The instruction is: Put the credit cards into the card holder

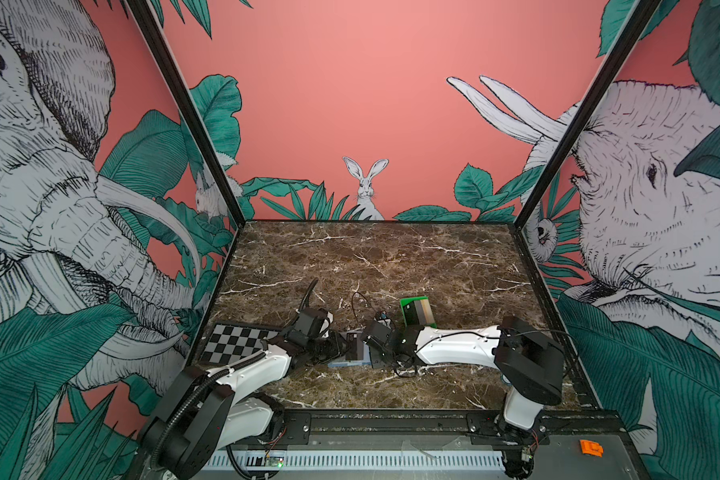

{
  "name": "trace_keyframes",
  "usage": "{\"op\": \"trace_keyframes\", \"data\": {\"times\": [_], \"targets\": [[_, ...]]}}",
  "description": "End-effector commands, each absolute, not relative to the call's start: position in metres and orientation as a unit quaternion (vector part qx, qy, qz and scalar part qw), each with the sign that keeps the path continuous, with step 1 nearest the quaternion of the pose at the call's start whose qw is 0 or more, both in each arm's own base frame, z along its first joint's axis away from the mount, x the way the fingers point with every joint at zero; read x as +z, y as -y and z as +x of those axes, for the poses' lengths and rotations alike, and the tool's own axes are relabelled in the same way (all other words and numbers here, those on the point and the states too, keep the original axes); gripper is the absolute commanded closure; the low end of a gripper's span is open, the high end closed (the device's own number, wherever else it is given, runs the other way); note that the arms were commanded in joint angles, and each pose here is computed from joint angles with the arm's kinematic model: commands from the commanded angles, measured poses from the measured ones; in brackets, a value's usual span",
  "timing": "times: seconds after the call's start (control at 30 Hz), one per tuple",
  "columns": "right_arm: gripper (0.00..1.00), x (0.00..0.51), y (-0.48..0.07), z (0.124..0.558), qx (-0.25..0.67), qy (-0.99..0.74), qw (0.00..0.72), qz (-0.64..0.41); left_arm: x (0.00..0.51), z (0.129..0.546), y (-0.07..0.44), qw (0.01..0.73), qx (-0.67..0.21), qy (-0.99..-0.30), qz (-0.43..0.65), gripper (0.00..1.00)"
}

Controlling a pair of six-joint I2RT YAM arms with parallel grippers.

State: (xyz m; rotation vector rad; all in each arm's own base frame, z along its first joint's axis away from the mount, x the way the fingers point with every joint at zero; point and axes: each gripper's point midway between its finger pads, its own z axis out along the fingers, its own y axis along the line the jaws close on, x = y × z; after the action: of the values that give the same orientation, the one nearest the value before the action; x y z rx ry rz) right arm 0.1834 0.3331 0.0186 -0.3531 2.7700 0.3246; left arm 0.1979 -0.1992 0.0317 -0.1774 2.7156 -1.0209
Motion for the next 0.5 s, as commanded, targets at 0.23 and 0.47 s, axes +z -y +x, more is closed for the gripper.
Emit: {"op": "trace_keyframes", "data": {"times": [0.23,0.47], "targets": [[0.96,-0.0201,-0.2914,0.1586,0.033,-0.983,0.105,-0.144,0.0244,0.2027,0.2056,0.104,-0.349,-0.930,-0.048,0.75],[0.97,-0.0217,-0.2937,0.1593,0.034,-0.983,0.104,-0.145,0.0295,0.2040,0.2107,0.112,-0.373,-0.920,-0.052,0.78]]}}
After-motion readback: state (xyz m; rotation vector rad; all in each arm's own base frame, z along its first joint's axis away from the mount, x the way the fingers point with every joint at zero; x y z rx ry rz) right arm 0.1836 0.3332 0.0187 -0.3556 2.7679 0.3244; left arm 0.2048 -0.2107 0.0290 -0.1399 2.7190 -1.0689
